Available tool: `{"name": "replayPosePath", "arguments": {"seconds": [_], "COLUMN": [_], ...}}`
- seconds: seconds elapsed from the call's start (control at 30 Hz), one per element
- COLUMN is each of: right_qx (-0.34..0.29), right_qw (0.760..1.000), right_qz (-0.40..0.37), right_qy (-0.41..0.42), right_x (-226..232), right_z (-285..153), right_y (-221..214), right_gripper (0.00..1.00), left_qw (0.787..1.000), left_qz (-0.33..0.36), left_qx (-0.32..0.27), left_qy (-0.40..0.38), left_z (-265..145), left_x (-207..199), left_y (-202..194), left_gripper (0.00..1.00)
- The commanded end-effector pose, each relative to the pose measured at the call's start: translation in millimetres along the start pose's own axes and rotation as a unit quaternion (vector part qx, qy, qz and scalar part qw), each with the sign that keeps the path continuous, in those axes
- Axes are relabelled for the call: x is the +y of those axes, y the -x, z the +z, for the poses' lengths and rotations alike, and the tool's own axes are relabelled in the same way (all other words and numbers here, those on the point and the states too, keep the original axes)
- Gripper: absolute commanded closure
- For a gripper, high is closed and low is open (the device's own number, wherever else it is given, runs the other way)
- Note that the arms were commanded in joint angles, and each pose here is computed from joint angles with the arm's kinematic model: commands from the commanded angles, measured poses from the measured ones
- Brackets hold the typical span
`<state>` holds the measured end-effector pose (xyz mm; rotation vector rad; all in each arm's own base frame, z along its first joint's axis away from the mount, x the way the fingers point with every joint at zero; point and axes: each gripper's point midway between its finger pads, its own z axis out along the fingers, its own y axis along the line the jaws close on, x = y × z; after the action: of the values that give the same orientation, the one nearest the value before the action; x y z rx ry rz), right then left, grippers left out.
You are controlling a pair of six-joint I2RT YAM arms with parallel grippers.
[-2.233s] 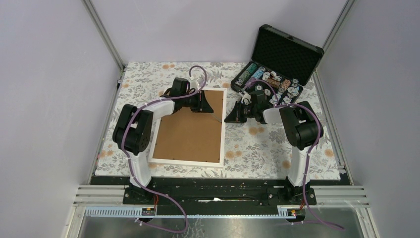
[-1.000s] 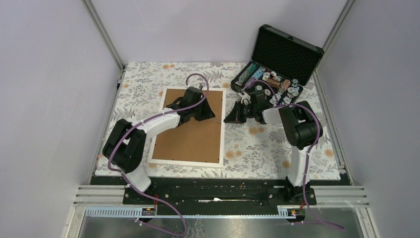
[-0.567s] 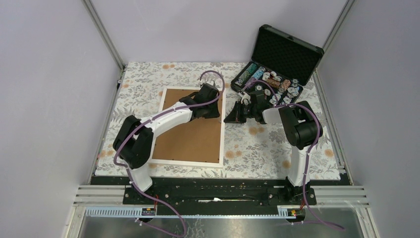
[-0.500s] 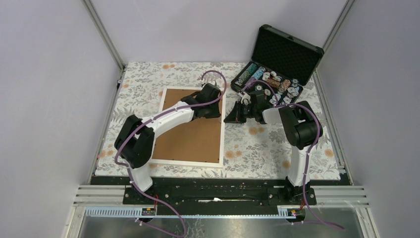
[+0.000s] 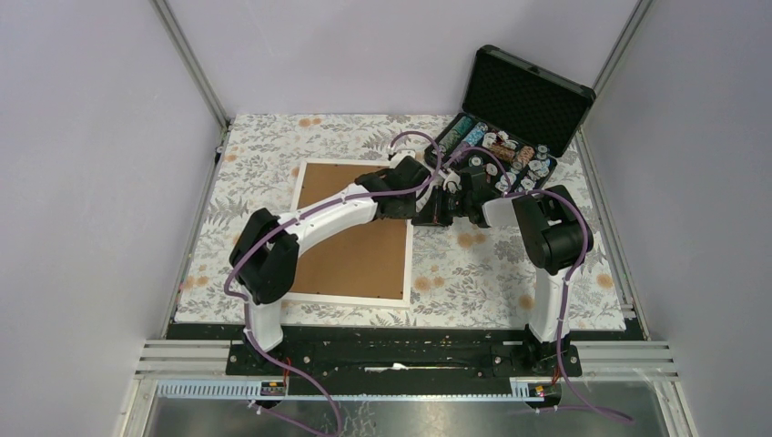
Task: Take the photo out of the frame
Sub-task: Release the photo frame item from the photo frame.
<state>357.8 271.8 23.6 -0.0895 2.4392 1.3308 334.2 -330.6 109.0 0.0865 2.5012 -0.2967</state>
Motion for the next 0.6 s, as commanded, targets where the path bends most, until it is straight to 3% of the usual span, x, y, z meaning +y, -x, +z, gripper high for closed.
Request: {"name": "replayPosePath", "arguments": {"seconds": [0.0, 0.1, 0.27, 0.37, 0.57], "right_qx": [0.021, 0.007, -0.029, -0.057, -0.08], "right_qw": [0.999, 0.997, 0.995, 0.991, 0.988], "right_qz": [-0.034, -0.056, -0.081, -0.099, -0.109], "right_qy": [-0.037, -0.045, -0.057, -0.069, -0.073], "right_x": [-8, -2, 5, 8, 12], "right_z": [24, 15, -7, -15, -6], "right_y": [-22, -10, 17, 40, 73], "right_gripper": [0.94, 0.86, 0.58, 0.46, 0.44], "left_qw": [0.977, 0.975, 0.962, 0.958, 0.947], "left_qz": [0.001, 0.001, 0.007, 0.0, -0.005], "left_qx": [0.09, 0.07, 0.049, 0.012, -0.054], "left_qy": [-0.191, -0.209, -0.269, -0.286, -0.316], "left_z": [-25, -39, -72, -82, -64], "left_x": [-102, -75, -33, -8, 31], "left_y": [-48, -12, 39, 63, 97], "left_gripper": [1.0, 1.0, 1.0, 1.0, 1.0]}}
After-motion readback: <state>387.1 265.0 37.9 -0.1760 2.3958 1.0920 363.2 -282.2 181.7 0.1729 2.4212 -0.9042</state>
